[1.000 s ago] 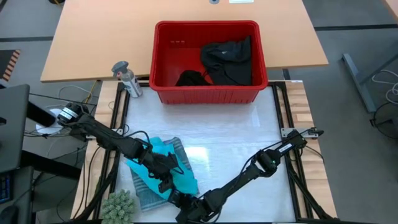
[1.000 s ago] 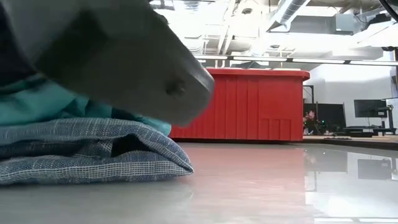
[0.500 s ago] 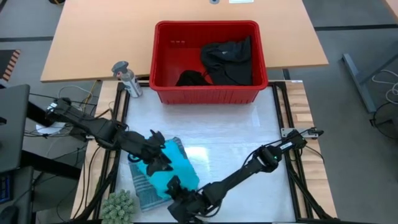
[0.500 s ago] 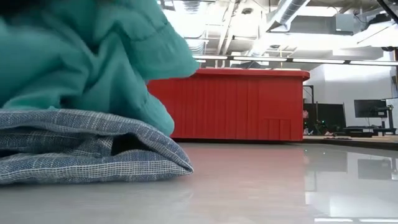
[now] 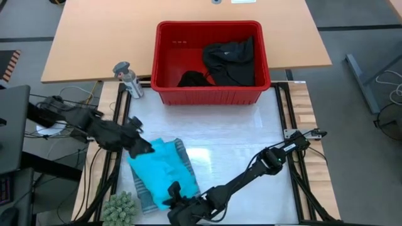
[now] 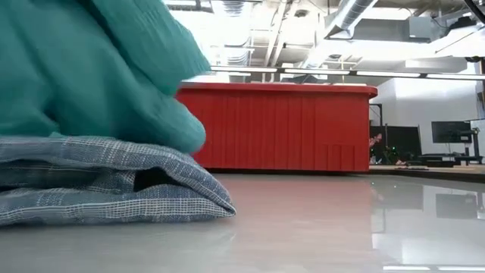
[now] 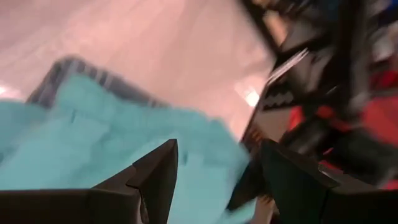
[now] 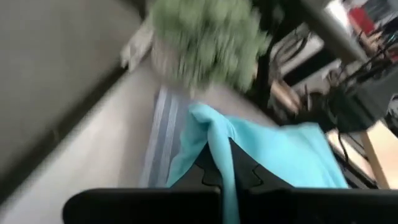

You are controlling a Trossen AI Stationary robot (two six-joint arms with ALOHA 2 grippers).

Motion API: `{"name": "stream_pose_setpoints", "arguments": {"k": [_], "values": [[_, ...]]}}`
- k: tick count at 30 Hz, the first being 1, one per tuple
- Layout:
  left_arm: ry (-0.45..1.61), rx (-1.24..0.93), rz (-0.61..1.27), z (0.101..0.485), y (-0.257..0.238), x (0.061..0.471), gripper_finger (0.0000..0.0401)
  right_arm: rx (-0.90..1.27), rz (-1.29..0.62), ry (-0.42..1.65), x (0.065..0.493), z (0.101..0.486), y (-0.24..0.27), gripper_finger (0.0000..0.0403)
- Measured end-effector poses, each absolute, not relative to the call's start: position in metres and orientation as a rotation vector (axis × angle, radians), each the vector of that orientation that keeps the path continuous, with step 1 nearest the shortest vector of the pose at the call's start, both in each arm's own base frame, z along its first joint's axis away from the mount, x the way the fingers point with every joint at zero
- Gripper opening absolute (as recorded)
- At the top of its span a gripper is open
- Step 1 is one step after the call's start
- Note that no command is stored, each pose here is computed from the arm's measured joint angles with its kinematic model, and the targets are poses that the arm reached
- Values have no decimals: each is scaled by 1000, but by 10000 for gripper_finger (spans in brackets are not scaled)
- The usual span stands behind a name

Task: Fold Laundry from Bin
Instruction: Stack the light blue shorts on top of the folded patterned blue shirt

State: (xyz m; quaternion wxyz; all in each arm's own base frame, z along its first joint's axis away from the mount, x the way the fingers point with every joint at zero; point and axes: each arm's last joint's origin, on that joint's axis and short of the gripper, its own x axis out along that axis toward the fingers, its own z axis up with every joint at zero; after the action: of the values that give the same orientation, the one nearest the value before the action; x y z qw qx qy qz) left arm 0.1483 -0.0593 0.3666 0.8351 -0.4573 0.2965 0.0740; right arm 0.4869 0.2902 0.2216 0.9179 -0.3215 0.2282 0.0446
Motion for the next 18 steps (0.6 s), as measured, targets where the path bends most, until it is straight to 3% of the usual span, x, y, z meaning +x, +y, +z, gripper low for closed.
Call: {"name": "stream_pose_setpoints", "arguments": {"k": [8,13,18], "values": [[412,-1055,138,388,-41,113,217,-447,91,295,507,240,273,18],[395,-1050,143,389,-39,111,217,-367,262,279,517,238,262,19],[413,-1016,149,387,-41,116,217,-295,329,210,522,243,258,53]]}}
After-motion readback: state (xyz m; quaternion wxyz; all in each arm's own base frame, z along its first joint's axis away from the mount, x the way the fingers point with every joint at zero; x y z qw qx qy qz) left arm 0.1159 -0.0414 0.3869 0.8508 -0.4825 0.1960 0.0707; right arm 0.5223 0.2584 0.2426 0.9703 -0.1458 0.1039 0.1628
